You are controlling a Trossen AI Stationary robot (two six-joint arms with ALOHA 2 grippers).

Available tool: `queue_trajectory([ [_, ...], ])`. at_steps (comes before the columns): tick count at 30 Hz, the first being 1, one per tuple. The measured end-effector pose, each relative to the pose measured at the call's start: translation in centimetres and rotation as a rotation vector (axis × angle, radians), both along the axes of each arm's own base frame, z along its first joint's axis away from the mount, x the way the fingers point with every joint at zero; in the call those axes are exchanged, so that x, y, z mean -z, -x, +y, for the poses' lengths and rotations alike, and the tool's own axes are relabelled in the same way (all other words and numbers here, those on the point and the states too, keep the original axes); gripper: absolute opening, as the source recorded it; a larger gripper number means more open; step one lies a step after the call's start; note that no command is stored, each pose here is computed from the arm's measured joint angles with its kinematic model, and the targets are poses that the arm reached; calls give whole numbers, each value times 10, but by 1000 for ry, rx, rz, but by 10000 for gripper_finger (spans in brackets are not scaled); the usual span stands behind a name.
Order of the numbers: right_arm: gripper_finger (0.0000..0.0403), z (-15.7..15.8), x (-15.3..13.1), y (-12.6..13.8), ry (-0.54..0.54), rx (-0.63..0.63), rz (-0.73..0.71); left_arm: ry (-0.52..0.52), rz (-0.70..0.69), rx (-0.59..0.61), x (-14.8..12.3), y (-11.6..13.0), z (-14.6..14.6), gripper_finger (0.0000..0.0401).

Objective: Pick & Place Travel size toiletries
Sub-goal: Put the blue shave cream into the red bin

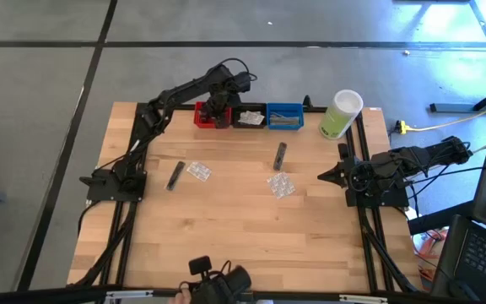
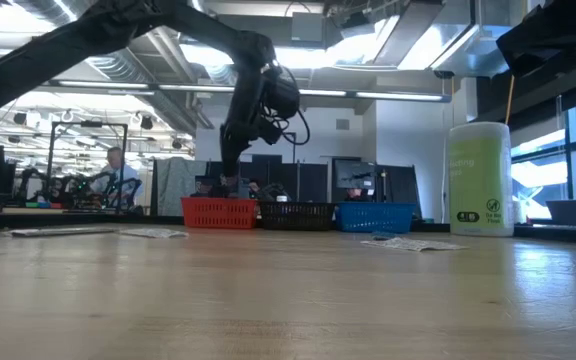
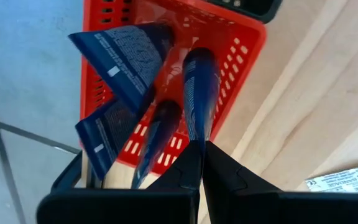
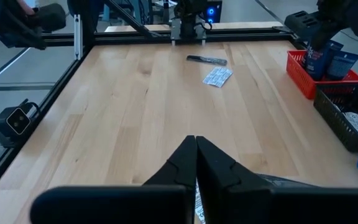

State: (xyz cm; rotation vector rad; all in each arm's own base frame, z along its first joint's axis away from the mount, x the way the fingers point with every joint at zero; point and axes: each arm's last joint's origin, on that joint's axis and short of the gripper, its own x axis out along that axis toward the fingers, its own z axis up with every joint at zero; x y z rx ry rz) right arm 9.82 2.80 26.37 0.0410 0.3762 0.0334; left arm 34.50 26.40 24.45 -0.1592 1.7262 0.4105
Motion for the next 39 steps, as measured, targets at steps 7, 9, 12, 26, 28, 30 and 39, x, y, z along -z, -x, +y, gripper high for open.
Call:
queue_trajectory([
  [7,3,0,1,0,1,1,7,5,15,-12,5,7,11,3],
  [9,5,0,1,0,2,0,8,14,7,-27,5,9,14,3],
  [12,9,0,1,0,2,1,7,19,1,-45,5,12,17,3],
  [26,7,0,1,0,8,-2,7,49,35,-43,16,16,19,3],
  [28,4,0,1,0,9,-2,8,52,28,-38,16,15,19,3],
  [30,3,0,1,0,8,-2,7,48,24,-35,16,15,20,3],
  [39,5,0,1,0,9,-2,8,23,23,3,17,11,19,12],
])
